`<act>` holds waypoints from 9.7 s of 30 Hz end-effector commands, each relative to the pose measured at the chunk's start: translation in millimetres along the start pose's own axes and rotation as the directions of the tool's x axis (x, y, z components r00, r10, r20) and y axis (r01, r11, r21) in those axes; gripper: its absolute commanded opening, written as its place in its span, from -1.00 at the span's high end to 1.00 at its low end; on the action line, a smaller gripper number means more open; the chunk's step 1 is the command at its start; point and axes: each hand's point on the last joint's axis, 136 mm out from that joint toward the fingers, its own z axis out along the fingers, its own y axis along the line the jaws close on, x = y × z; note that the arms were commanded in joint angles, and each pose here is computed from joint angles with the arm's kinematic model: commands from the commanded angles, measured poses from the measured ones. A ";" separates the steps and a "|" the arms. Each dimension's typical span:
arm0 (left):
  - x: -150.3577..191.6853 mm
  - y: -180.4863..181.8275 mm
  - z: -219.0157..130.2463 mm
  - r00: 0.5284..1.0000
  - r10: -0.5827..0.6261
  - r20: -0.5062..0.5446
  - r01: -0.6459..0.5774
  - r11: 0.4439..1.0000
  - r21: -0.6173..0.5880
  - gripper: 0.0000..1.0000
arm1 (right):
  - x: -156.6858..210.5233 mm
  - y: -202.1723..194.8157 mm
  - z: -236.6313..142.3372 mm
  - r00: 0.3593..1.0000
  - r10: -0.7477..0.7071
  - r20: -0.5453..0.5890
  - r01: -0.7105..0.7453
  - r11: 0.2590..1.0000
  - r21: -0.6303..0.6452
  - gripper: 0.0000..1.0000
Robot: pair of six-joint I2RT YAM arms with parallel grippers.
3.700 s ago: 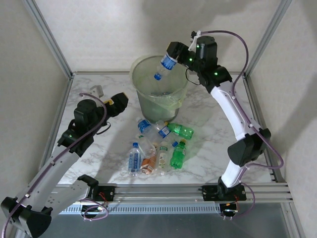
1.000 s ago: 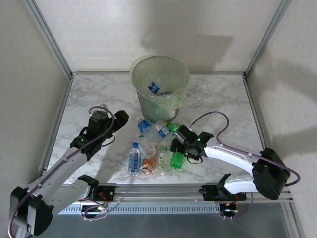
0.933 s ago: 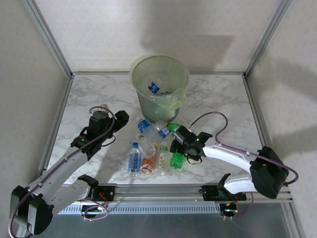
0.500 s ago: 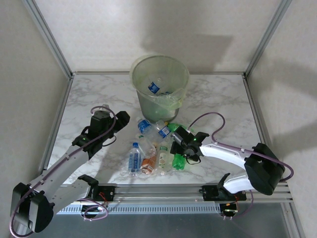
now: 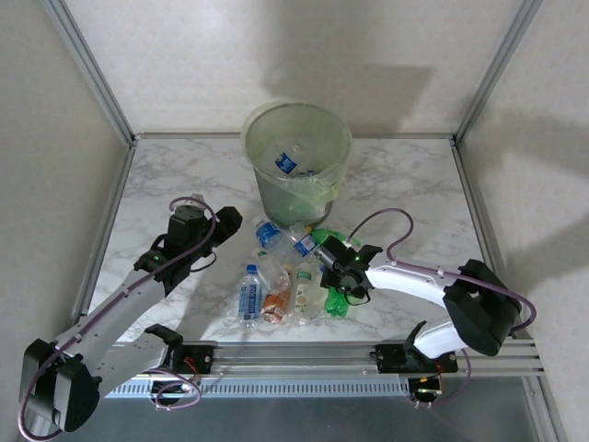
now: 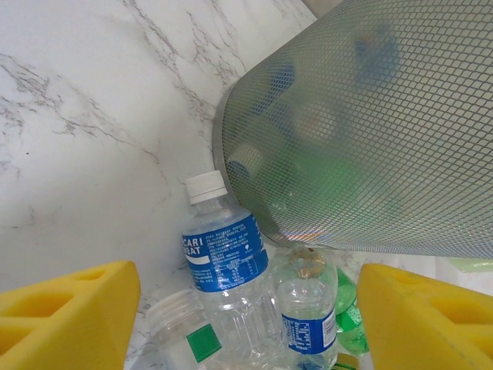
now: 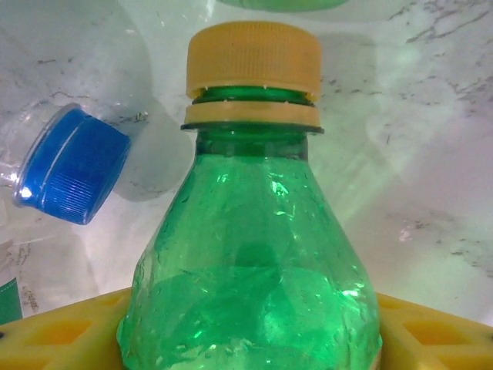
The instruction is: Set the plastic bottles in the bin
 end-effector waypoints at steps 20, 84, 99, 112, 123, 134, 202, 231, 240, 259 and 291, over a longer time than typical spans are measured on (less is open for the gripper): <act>-3.7 -0.1 -0.6 1.000 -0.016 0.017 0.015 1.000 0.007 -0.48 | -72.2 7.6 -154.9 0.922 0.077 0.379 0.010 0.975 -0.222 -0.24; -13.9 -5.8 -13.0 0.999 -0.016 0.043 0.016 1.000 -0.005 -0.49 | -363.2 163.0 -265.2 0.533 -0.237 0.812 0.235 0.964 0.126 -0.56; -15.1 -6.7 -17.7 0.999 -0.014 0.047 0.014 1.000 -0.002 -0.49 | -182.5 185.9 -301.7 0.612 -0.245 0.752 0.581 0.785 -0.217 -0.85; -12.0 -3.9 -13.0 0.999 -0.031 0.034 0.031 0.999 -0.009 -0.48 | -9.2 179.7 -180.4 0.737 -0.489 0.467 0.656 0.684 -0.318 -0.97; -8.7 2.8 -14.1 0.999 -0.034 0.036 0.035 0.999 -0.020 -0.49 | 29.8 181.9 -106.5 0.786 -0.536 0.308 0.617 0.708 -0.345 -0.97; -4.8 7.9 -11.2 0.999 -0.031 0.030 0.032 0.999 -0.028 -0.48 | 38.1 174.3 -65.2 0.782 -0.575 0.242 0.623 0.741 -0.252 -0.93; -47.9 -30.0 -40.2 0.992 -0.043 0.122 0.041 0.999 0.018 -0.70 | -48.3 176.6 -287.0 0.686 -0.287 0.668 0.624 0.704 -0.338 -0.06; -16.3 -3.6 -20.1 0.997 -0.071 0.039 0.071 0.997 0.001 -0.58 | -272.2 175.6 -300.2 0.641 -0.191 0.744 0.521 0.819 -0.239 -0.01; -11.7 2.8 -17.6 0.997 -0.076 0.034 0.077 0.997 -0.007 -0.57 | -273.0 193.0 -254.0 0.709 -0.202 0.676 0.517 0.801 -0.303 0.01; -10.3 6.2 -16.7 0.996 -0.077 0.033 0.077 0.997 -0.017 -0.56 | -242.5 213.4 -199.3 0.772 -0.249 0.585 0.512 0.788 -0.341 -0.14; 30.9 26.0 -21.9 0.996 0.024 -0.084 -0.032 0.995 -0.098 -0.56 | -208.6 194.4 -301.9 0.678 -0.168 0.715 0.514 0.804 -0.299 -0.67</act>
